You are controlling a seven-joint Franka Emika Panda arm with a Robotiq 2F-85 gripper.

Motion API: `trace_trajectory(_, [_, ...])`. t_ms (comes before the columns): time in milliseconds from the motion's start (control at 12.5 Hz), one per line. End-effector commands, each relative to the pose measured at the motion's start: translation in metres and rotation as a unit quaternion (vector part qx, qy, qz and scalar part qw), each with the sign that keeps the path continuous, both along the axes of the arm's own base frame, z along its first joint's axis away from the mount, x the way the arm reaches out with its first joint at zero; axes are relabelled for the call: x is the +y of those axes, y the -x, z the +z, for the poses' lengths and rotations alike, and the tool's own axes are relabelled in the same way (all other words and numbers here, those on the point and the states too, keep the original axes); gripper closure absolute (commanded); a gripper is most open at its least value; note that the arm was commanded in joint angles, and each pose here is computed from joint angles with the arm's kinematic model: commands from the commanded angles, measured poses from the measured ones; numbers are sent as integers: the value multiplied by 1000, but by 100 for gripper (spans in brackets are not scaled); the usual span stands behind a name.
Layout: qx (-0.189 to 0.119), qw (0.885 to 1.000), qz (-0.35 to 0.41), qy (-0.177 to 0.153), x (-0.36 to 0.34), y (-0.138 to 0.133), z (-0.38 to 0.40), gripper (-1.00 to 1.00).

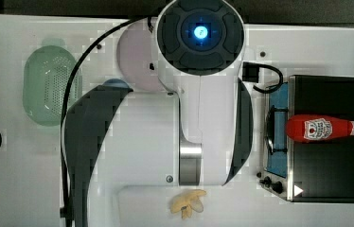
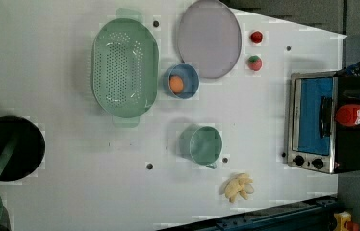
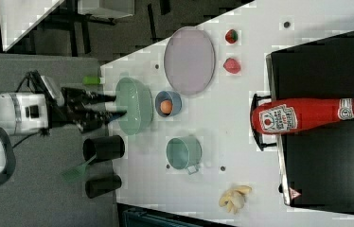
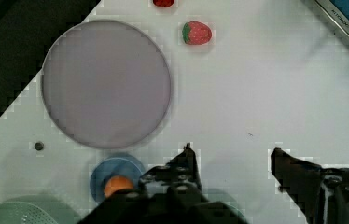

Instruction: Pick Ketchup from oven and place it on table.

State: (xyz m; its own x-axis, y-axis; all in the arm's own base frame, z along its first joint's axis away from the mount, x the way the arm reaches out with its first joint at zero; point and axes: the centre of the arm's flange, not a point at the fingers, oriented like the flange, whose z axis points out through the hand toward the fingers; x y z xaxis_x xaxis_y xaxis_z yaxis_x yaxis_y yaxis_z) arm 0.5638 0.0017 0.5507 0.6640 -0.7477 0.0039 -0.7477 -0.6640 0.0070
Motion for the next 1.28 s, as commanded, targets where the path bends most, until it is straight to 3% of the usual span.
trace_trajectory(80, [-5,999,-49,-10,-36,122,75,-60])
trace_trajectory(240, [-5,999,-50,-10,-37,122,75,-100])
trace_trajectory(720, [-15,992,-125,-21,-115,112,57,-100])
trace_trajectory(1040, [-29,976,-214,-24,-212,103,17,-100])
trace_trajectory(1280, [-49,963,-265,-7,-271,92,-18,-100])
